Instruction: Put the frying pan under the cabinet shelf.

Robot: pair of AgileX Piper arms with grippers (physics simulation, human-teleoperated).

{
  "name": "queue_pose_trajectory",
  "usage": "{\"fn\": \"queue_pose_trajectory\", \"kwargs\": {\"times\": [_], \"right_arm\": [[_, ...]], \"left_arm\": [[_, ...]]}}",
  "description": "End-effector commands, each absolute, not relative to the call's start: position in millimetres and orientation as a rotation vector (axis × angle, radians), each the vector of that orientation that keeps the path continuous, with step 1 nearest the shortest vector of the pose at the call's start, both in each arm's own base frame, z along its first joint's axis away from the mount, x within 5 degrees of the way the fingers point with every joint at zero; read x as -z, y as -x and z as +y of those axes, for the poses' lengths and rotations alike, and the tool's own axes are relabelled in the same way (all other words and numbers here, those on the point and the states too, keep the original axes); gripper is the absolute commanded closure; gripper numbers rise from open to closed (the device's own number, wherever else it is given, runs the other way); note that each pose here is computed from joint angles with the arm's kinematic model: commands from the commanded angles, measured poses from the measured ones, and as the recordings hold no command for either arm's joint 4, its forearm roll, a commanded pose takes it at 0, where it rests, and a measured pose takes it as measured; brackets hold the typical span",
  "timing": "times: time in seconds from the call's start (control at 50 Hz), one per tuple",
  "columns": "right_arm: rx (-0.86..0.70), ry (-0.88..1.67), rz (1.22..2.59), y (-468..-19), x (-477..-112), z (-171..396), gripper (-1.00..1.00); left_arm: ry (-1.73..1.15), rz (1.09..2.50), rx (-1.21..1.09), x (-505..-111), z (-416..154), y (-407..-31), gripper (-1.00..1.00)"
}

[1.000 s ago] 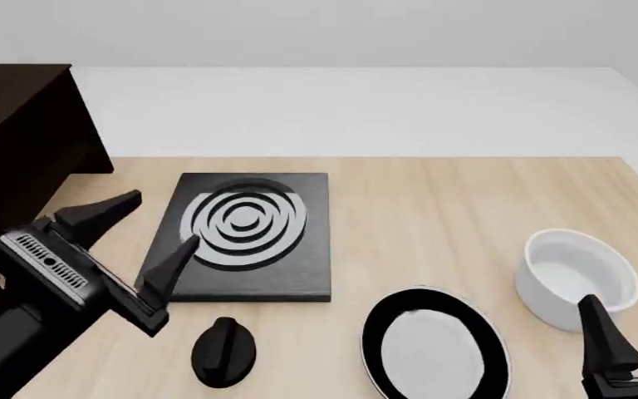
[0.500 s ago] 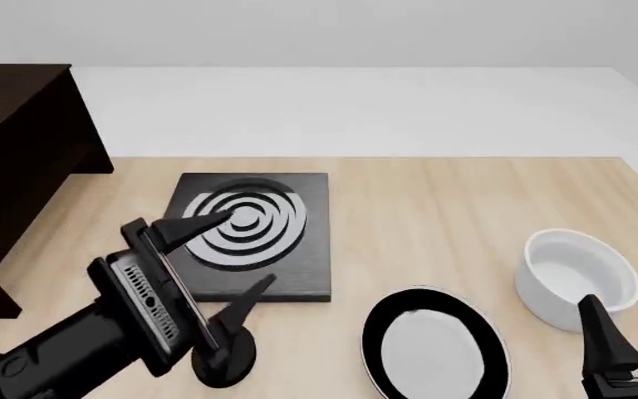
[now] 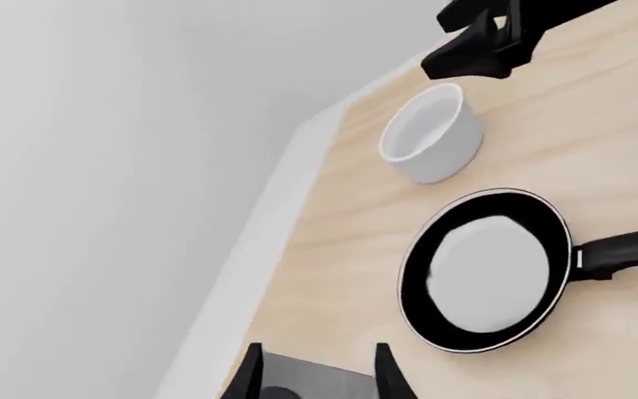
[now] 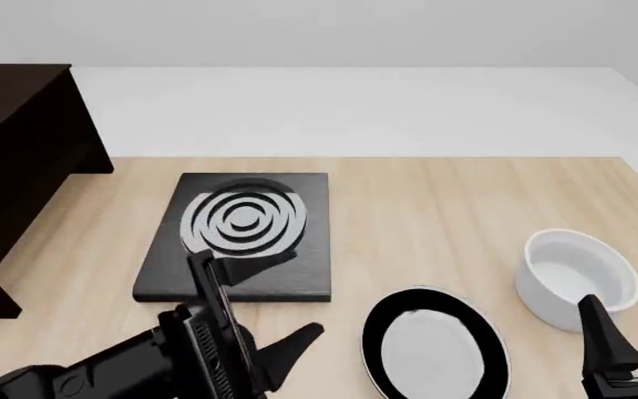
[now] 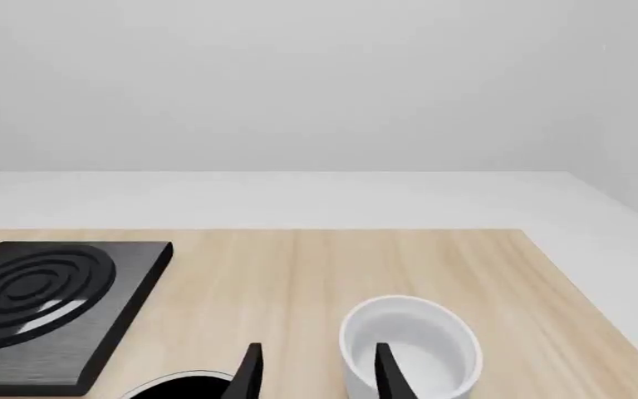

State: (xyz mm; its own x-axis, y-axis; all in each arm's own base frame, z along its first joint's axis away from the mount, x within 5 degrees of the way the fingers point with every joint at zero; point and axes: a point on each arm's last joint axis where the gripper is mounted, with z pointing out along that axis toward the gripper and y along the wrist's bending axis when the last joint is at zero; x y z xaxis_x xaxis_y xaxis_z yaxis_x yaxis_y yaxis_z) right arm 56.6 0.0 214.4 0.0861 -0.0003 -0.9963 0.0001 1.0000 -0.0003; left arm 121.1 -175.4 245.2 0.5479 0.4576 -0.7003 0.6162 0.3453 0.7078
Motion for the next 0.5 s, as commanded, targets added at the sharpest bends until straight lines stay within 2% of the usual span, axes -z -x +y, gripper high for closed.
{"fn": "queue_pose_trajectory", "kwargs": {"times": [0.02,0.5], "right_arm": [[0.0,0.0,1.485,-56.6,-214.4,0.0,-1.0],[0.0,0.0,1.484,-56.6,-214.4,0.0,-1.0]], "left_arm": [[-1.367,0.999,0.139,-234.4,-188.2,-112.4,-1.0],[-1.492,0.898,0.154,-214.9,-208.1,-97.2,-1.0]]}}
